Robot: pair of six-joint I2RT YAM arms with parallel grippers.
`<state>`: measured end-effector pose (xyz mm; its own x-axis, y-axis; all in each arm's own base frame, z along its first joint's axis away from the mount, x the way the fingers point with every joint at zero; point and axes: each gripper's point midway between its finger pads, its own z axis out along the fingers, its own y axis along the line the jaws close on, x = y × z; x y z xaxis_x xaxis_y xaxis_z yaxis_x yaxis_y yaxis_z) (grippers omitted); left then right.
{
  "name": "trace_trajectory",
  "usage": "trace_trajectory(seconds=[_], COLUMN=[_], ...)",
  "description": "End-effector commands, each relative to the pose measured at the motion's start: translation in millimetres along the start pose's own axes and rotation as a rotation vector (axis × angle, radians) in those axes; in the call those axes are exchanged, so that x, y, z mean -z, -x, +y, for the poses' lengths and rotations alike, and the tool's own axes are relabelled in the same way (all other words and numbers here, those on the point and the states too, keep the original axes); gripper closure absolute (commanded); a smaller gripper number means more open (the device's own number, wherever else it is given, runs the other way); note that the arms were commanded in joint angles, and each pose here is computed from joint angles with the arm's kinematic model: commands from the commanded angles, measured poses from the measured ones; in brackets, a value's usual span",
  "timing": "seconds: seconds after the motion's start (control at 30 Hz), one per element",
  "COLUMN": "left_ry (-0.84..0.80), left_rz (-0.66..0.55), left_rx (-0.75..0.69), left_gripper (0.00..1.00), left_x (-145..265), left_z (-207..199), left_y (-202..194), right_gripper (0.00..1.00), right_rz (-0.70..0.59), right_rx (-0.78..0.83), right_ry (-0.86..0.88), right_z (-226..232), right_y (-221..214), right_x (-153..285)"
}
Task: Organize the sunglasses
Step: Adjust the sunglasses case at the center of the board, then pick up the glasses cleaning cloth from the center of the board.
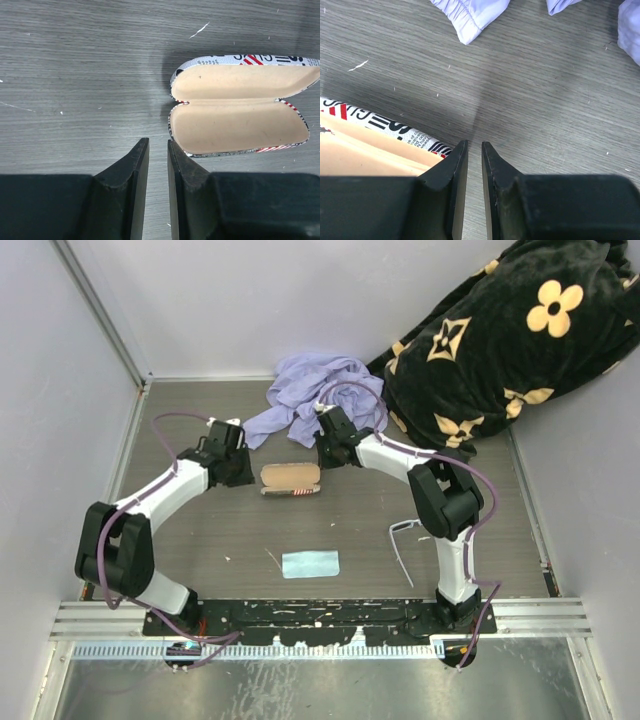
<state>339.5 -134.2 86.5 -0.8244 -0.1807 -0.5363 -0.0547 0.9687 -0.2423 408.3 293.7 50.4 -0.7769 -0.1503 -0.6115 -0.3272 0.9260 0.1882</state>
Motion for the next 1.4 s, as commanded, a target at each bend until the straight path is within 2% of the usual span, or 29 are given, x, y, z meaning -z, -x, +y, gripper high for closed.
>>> trace_trajectory(seconds=[0.0,0.13,0.23,0.33,0.5,0.53,0.57,0.63,0.83,0.93,1.07,1.17,1.27,1.37], left_ry=[0.005,0.043,0.037,-0.050,-0.167,-0.178,-0.179,-0.172,-0.141,-0.129,-0.257,-0.354,-0.329,-0.295], left_rz=[-0.056,-0.096,-0.157,-0.230,-0.281,-0.288,-0.292,-0.305,-0.299,-0.261,-0.159,-0.190,-0.227,-0.209], left_rx=[0.033,0.070,0.130,0.176,0.252,0.262,0.273,0.274,0.284,0.332,0.353,0.309,0.261,0.244], left_gripper=[0.77,0.77,0.71,0.65,0.44,0.36,0.19,0.02,0.02,0.02,0.02,0.02,0.01,0.10], left_x=[17.5,31.1,46.5,68.3,90.9,94.8,98.2,105.9,116.2,113.8,105.5,111.8,121.7,125.0], left_z=[6.0,24.6,36.9,37.0,40.2,42.2,45.0,49.1,54.8,59.6,45.0,30.2,18.9,6.3], left_y=[12.3,17.7,26.5,38.6,47.9,50.0,51.2,53.2,47.4,39.4,26.8,23.0,12.0,-14.1], right_gripper=[0.76,0.74,0.71,0.59,0.50,0.49,0.47,0.42,0.26,0.25,0.25,0.24,0.25,0.27], right_rz=[-0.088,-0.169,-0.264,-0.364,-0.516,-0.529,-0.544,-0.528,-0.417,-0.378,-0.272,-0.174,-0.099,-0.039], right_rx=[-0.010,-0.045,-0.068,-0.076,-0.183,-0.210,-0.228,-0.251,-0.310,-0.303,-0.325,-0.318,-0.268,-0.251], right_ry=[-0.022,-0.101,-0.168,-0.173,-0.127,-0.127,-0.115,-0.076,0.043,0.077,0.115,0.129,0.109,0.120], right_z=[-3.2,-36.5,-61.3,-72.0,-82.4,-86.7,-88.3,-91.0,-98.0,-95.7,-87.0,-72.0,-50.2,-29.8], right_y=[31.5,49.3,64.2,71.9,74.6,72.9,71.7,62.9,23.1,7.0,-25.8,-57.6,-89.0,-117.1], right_x=[10.5,40.2,75.4,110.3,161.6,168.4,177.5,184.0,189.6,193.5,189.6,182.0,176.6,172.6])
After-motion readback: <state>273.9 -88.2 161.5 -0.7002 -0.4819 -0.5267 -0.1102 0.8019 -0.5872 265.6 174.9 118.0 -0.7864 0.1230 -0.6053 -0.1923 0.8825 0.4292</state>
